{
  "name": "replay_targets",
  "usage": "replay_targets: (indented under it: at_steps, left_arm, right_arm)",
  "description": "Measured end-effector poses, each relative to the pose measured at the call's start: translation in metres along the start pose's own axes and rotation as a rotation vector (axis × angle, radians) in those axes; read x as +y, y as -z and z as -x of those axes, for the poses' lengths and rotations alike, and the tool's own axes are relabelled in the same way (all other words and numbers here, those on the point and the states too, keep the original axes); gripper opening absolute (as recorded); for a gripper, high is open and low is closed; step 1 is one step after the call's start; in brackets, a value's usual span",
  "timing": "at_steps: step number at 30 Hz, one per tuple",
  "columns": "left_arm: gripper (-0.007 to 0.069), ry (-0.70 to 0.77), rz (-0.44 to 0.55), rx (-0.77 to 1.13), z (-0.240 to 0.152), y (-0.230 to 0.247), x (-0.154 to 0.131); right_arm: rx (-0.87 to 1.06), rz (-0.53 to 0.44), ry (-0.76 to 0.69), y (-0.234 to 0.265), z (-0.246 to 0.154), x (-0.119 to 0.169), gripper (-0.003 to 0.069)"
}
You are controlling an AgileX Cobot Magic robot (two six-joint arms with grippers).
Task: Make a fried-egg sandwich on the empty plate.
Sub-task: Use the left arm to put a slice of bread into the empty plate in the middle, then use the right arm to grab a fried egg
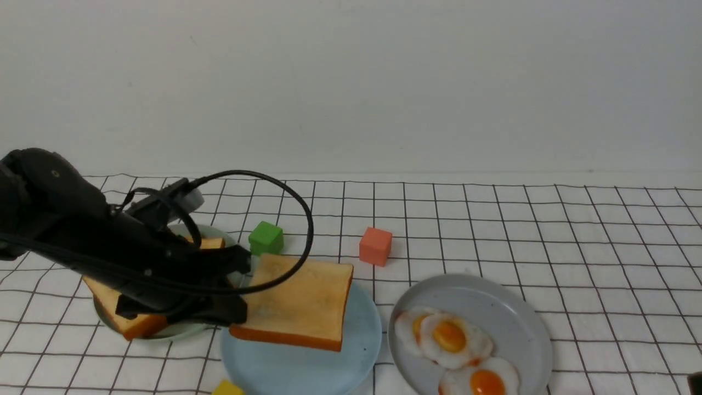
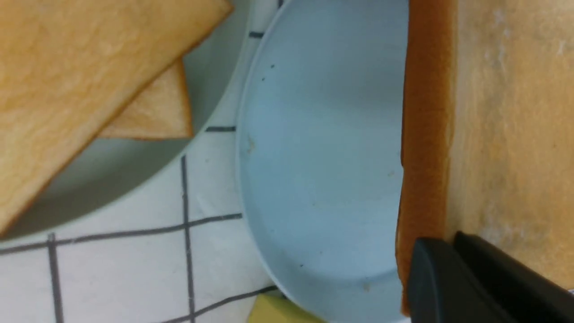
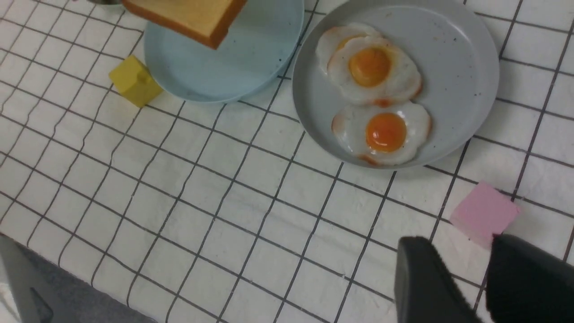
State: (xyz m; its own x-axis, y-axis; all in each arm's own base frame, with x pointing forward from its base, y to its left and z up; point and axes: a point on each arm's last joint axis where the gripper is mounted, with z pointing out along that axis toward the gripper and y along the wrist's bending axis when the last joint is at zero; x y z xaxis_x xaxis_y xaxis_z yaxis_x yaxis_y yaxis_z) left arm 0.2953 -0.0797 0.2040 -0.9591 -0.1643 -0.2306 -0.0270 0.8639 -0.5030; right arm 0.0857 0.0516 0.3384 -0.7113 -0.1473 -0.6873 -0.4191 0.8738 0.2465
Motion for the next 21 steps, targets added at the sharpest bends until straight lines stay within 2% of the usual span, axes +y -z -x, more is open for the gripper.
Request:
replay_targets:
  at_steps: [3, 7, 9, 12, 14, 16, 17, 21]
  left_arm:
    - [0.0097, 0.065, 0.034, 0.034, 0.0, -0.011, 0.008]
    - [0.0188, 0.073, 0.037, 0.058, -0.002, -0.014, 0.009]
    - [0.0296, 0.075, 0.033, 0.074, -0.003, -0.014, 0.009]
    - [0.0412, 0.065, 0.021, 0.116, -0.004, -0.012, 0.006]
    - [0.0463, 0.041, 0.001, 0.154, -0.001, -0.005, -0.001]
    - [0.0486, 0.021, -0.01, 0.168, 0.001, 0.001, -0.006]
    - [0.0503, -0.028, -0.038, 0.177, 0.006, 0.018, -0.019]
    - [0.0501, -0.141, -0.113, 0.144, 0.003, 0.062, -0.046]
  right_arm:
    - [-0.017, -0.002, 0.0, 0.0, 0.002, 0.0, 0.0241]
    - [-0.026, -0.003, 0.0, 0.0, 0.002, 0.0, 0.0241]
    - [-0.046, -0.006, 0.0, 0.0, 0.004, -0.001, 0.0241]
    - [-0.054, -0.013, 0.001, -0.002, 0.007, -0.002, 0.0241]
    - [-0.028, -0.028, 0.005, -0.005, 0.011, -0.004, 0.0241]
    - [-0.003, -0.041, 0.011, -0.008, 0.014, -0.005, 0.0243]
    - [0.04, -0.054, 0.015, -0.014, 0.024, -0.008, 0.0247]
    - [0.123, -0.065, 0.026, -0.035, 0.047, -0.014, 0.0254]
